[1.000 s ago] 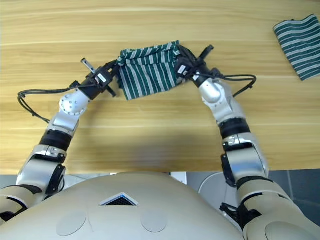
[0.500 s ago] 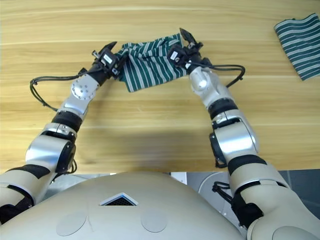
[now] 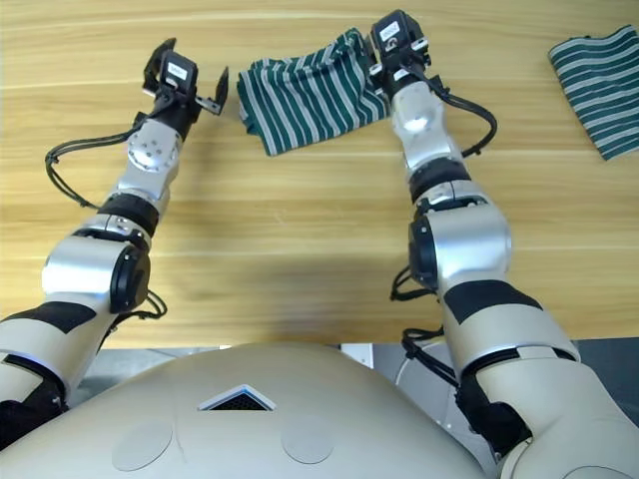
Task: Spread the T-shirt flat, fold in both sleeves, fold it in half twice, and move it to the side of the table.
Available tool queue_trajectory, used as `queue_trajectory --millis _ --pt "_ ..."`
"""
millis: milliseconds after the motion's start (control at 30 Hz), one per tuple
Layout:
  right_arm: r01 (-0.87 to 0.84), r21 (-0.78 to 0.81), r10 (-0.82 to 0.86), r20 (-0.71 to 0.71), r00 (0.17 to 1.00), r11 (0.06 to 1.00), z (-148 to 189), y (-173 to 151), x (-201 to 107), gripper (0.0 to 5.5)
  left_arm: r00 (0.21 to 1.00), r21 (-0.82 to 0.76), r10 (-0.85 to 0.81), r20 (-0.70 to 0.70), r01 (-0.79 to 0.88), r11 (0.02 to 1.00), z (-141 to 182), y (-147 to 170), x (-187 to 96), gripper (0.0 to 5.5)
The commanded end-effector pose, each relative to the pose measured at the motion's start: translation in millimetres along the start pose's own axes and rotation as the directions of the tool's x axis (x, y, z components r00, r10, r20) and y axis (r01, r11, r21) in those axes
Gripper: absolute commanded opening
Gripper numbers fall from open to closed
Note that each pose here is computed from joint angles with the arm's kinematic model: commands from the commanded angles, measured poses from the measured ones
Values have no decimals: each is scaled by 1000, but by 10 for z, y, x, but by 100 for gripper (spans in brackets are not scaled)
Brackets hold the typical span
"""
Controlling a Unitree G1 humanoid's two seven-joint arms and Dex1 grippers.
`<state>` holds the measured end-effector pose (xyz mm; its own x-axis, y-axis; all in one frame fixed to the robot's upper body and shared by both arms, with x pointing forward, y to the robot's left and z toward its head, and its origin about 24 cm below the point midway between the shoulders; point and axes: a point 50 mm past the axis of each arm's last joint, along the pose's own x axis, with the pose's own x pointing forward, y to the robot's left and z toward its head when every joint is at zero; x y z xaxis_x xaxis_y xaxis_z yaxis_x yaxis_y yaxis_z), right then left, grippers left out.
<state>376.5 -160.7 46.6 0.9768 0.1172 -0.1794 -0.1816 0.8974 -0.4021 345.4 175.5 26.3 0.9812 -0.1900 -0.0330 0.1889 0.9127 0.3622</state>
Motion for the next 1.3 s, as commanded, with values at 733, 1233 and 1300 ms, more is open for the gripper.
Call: queue_trajectory --millis 733,1233,1300 --pt "-124 -824 272 38 962 553 -162 517 -126 293 937 -294 333 103 -291 910 -352 283 -820 515" --pt "-425 -903 789 -218 574 60 -553 527 -781 293 955 -273 270 124 -229 934 -300 156 -728 515" --pt "-423 -904 843 -183 506 58 -530 614 -977 293 957 -266 263 126 -223 938 -301 166 -729 515"
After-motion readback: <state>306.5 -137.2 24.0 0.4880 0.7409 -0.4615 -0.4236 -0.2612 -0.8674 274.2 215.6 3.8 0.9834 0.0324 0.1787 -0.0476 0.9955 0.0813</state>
